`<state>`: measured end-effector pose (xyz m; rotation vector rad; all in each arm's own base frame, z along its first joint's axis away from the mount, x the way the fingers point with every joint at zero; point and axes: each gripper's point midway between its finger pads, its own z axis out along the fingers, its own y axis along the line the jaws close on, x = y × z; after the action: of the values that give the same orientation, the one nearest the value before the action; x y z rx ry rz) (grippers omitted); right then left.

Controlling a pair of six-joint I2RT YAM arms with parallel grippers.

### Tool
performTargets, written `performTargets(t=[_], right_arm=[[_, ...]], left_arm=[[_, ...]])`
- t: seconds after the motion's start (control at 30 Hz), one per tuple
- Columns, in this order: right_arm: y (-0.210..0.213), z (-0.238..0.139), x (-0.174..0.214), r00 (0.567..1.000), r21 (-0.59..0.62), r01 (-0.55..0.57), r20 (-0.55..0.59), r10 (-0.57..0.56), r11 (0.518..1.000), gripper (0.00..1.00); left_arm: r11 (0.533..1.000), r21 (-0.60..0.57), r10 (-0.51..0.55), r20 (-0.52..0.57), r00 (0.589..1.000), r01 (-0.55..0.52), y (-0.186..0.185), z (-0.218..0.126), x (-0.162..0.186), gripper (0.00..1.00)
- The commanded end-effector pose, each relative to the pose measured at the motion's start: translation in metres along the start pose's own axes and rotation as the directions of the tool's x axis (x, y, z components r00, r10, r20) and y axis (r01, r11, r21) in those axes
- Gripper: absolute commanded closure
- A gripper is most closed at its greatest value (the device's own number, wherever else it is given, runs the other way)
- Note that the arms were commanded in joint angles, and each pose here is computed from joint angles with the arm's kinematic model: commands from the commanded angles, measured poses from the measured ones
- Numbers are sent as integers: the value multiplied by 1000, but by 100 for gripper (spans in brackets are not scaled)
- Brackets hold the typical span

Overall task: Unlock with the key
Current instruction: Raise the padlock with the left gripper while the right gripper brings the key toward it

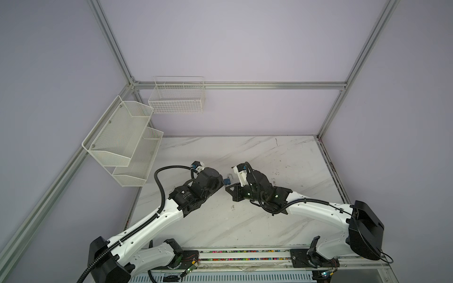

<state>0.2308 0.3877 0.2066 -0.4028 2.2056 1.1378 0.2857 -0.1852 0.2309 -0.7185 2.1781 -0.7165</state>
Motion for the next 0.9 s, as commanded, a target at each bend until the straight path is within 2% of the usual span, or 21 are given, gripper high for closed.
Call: performTargets(t=[0.0, 0.57, 0.87], right_arm=[[23, -3, -20, 998, -61, -6, 67, 11, 998, 100], [24, 0, -28, 995, -45, -12, 101, 16, 999, 100], [25, 10, -28, 997, -48, -7, 83, 11, 999, 100]], left_arm=[[999, 34, -24, 22, 999, 23, -6, -2, -4, 100], [999, 37, -28, 20, 999, 27, -6, -2, -3, 100], [998, 46, -34, 21, 999, 33, -7, -3, -4, 100]])
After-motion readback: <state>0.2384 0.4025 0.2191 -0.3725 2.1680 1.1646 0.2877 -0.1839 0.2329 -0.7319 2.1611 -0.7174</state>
